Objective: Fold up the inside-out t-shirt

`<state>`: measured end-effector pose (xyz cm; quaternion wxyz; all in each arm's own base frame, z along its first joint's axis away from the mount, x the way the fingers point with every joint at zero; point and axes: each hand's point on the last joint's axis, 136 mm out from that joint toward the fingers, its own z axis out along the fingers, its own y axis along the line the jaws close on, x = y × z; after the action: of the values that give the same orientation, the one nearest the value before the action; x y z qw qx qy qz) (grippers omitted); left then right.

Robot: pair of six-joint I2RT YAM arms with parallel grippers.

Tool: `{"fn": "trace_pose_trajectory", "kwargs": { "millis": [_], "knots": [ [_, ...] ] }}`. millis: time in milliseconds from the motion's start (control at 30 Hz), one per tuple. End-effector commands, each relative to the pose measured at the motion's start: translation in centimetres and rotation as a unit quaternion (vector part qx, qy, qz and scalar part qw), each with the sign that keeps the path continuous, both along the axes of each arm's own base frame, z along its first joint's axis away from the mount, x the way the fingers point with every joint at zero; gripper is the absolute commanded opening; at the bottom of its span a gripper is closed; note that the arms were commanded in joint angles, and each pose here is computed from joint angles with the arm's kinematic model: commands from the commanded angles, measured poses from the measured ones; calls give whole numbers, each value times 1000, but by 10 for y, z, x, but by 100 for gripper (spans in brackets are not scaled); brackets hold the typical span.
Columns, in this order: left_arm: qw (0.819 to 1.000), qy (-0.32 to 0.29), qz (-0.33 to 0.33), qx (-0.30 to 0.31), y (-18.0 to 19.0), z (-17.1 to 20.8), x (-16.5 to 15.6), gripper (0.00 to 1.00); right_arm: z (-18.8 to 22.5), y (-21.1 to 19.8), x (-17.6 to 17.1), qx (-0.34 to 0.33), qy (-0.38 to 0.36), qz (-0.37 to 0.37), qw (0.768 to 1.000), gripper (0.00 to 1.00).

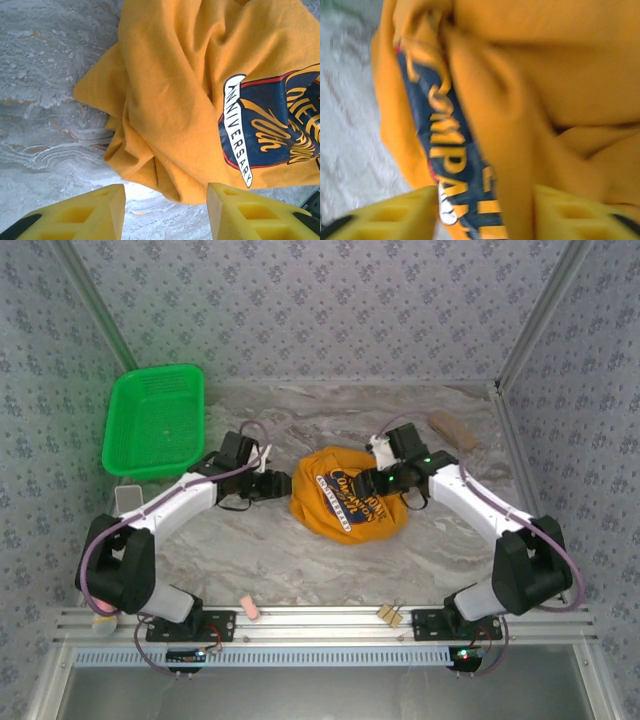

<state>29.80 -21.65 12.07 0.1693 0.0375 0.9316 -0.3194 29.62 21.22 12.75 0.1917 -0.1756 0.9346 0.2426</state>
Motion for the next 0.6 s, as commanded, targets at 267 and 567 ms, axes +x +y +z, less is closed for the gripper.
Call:
{"fn": "trace_pose_trajectory", "kwargs": {
  "millis": [267,567],
  "knots": [
    [996,7,47,-74,15,39,-5,60,68,175,-43,136,-84,199,967,42],
    [992,22,51,-112,-3,29,-8,61,62,54,1,43,-109,41,992,57]
  ]
}}
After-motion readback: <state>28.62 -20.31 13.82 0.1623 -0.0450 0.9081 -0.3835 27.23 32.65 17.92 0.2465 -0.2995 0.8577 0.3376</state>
